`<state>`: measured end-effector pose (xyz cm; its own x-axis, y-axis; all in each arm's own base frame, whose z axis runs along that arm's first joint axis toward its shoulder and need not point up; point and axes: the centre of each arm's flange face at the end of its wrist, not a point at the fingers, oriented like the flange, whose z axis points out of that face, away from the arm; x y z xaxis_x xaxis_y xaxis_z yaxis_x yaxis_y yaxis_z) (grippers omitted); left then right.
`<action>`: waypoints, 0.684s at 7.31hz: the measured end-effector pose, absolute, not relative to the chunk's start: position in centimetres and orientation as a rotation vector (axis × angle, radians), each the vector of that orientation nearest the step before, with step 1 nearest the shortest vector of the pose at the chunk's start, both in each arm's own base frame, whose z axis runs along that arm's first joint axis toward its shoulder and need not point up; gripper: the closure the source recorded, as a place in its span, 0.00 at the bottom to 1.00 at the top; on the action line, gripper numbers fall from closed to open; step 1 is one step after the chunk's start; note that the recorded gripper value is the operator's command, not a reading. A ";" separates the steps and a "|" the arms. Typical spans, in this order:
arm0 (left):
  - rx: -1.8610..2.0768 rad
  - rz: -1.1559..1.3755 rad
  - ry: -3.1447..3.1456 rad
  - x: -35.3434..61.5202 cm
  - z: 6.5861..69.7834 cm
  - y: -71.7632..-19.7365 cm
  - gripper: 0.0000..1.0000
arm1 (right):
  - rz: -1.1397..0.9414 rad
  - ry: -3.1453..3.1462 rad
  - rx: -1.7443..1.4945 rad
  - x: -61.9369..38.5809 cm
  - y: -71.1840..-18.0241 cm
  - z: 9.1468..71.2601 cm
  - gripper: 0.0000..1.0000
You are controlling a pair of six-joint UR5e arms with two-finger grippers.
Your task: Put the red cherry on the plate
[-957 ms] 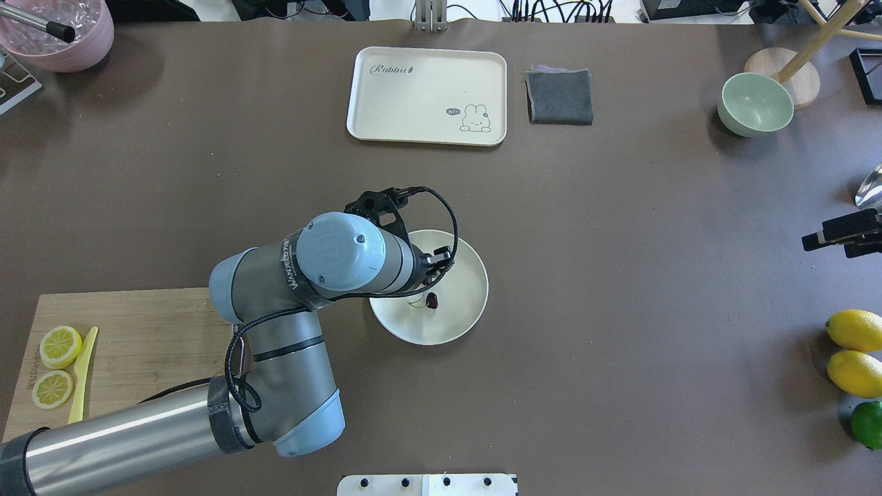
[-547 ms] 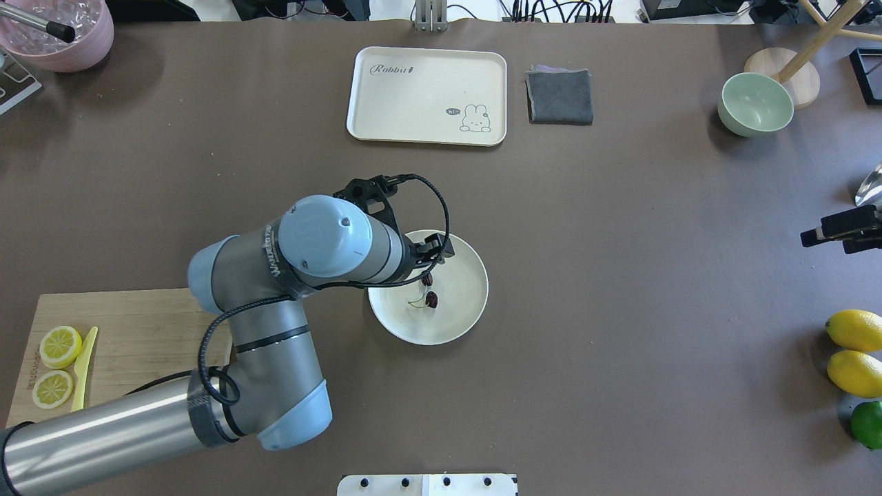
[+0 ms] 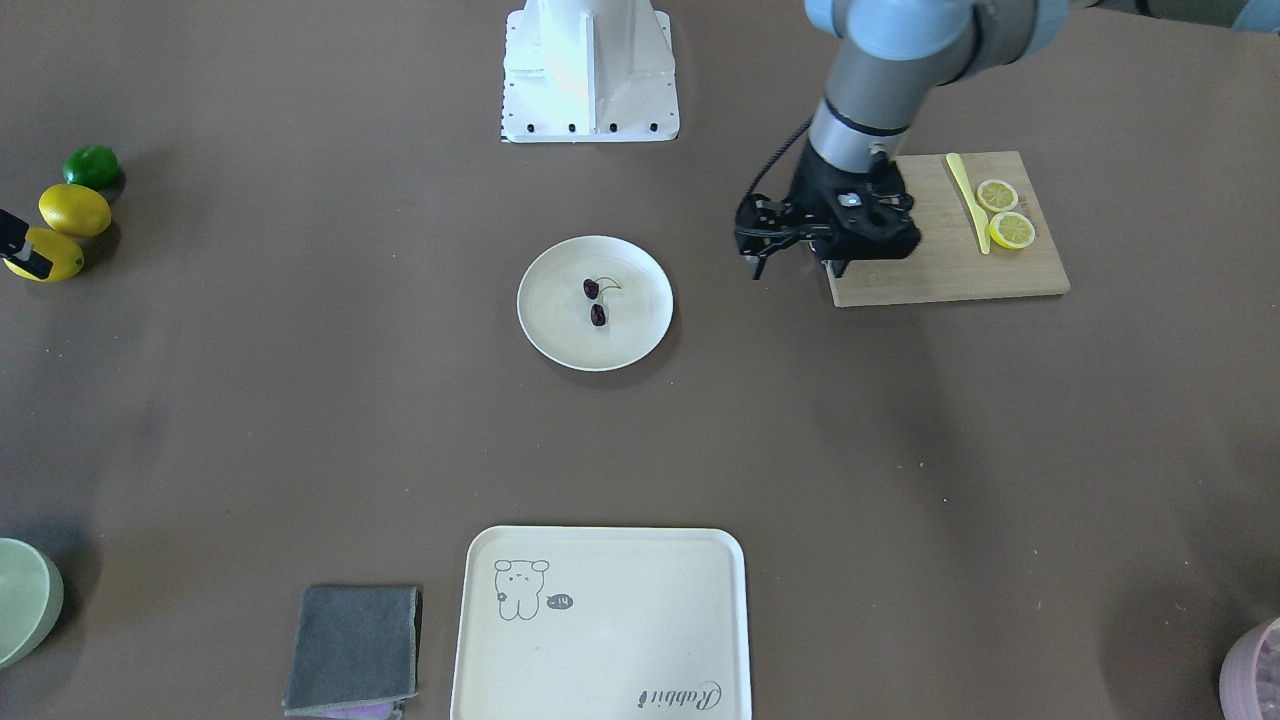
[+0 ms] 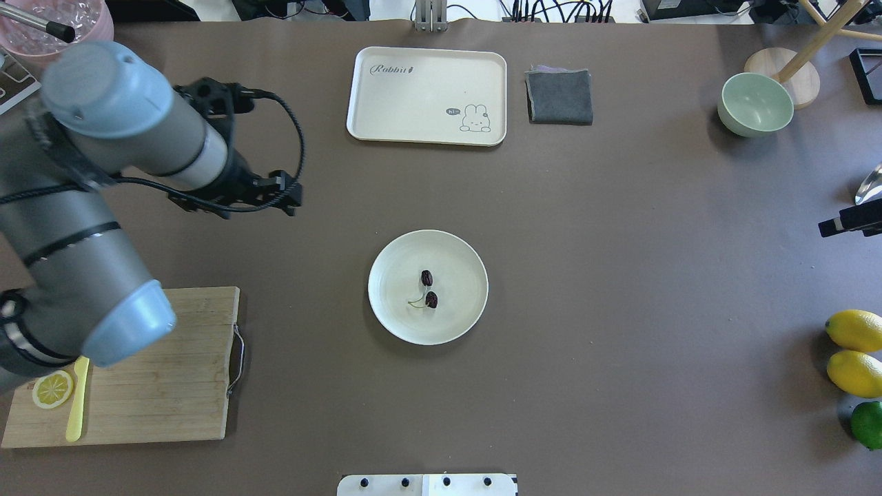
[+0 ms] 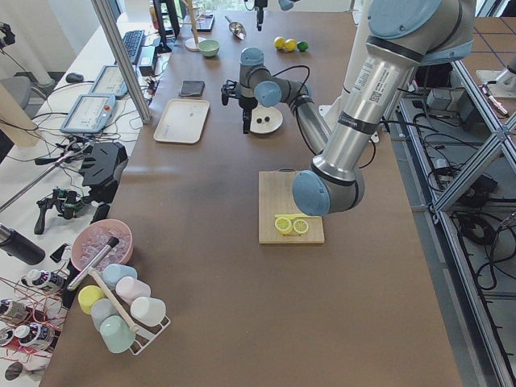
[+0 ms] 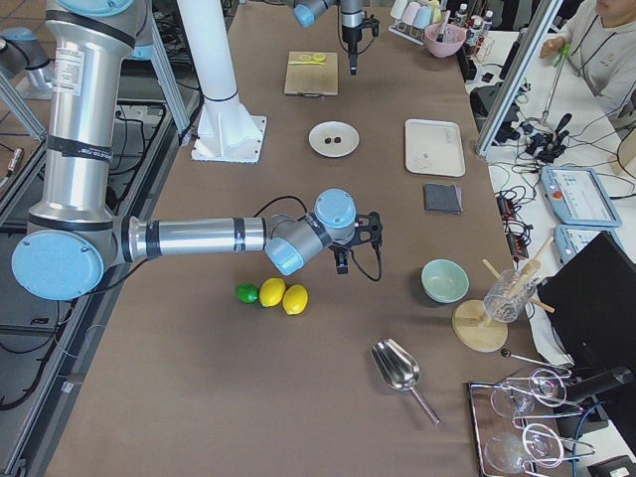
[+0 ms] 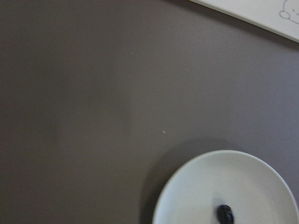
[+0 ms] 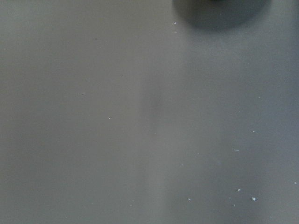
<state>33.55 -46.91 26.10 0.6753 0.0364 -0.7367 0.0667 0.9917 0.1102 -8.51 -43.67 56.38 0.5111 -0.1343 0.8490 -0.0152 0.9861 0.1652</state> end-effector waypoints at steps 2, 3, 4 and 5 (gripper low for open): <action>0.178 0.152 0.711 20.4 36.1 -49.1 0.02 | -0.126 -0.961 0.175 -6.5 -44.2 57.9 0.00; 0.166 0.209 0.704 13.4 41.3 -50.1 0.02 | -0.138 -0.932 0.172 -5.6 -44.5 58.4 0.00; 0.158 0.258 0.718 7.4 46.1 -50.2 0.02 | -0.146 -0.907 0.174 -4.9 -44.8 58.7 0.00; 0.156 0.283 0.726 2.8 50.1 -49.4 0.02 | -0.158 -0.880 0.174 -4.3 -45.0 59.1 0.00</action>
